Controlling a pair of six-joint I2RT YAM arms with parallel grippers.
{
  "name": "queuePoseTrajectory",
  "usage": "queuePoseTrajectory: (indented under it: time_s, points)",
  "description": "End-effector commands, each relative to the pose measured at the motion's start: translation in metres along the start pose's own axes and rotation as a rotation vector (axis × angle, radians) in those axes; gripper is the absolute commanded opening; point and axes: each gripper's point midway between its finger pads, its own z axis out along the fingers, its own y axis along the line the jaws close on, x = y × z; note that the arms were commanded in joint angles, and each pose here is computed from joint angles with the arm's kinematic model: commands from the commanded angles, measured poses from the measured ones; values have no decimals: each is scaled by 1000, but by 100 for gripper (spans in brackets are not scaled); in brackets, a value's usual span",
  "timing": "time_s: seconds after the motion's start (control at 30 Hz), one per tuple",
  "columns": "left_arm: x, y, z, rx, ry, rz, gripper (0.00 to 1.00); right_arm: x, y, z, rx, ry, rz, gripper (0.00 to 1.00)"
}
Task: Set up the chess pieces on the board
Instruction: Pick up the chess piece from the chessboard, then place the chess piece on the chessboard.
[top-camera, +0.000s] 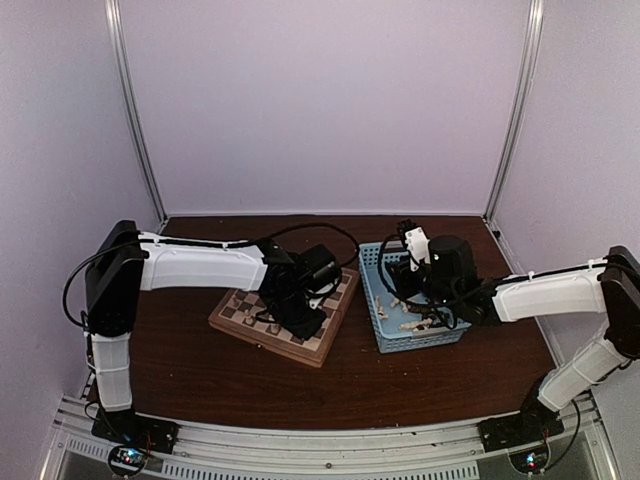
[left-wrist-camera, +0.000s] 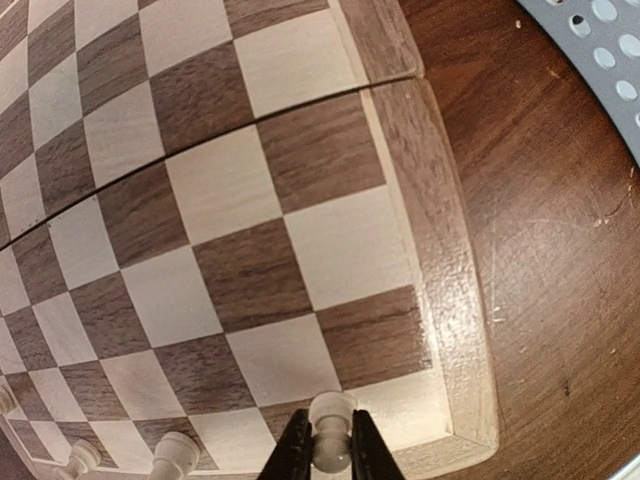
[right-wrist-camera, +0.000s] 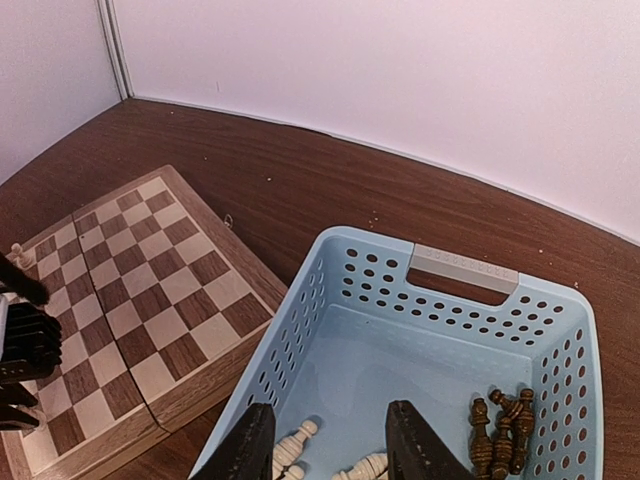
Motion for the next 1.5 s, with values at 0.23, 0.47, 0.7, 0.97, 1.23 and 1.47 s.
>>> queuePoseTrajectory:
  time_s: [0.23,0.47,0.7,0.97,1.23,1.47]
  points:
    - [-18,2,-32,-10,-55,-7,7,-2,-3,6,23,10,-12,40]
    - [-35,43,-92,-154,-186,-15,6,-2,-3,6,27,12,-13,41]
    - [-2,130,-108,-188,-185,-188,6,-1,-1,8,17,18,-11,41]
    - [16,166,-94,-113,-155,-276,7,0,-1,9,18,20,-12,41]
    - [8,166,-68,-75,-93,-263,7,-2,-2,7,22,15,-14,41]
    - [3,162,-47,-56,-50,-247,7,-2,-2,6,20,14,-13,41]
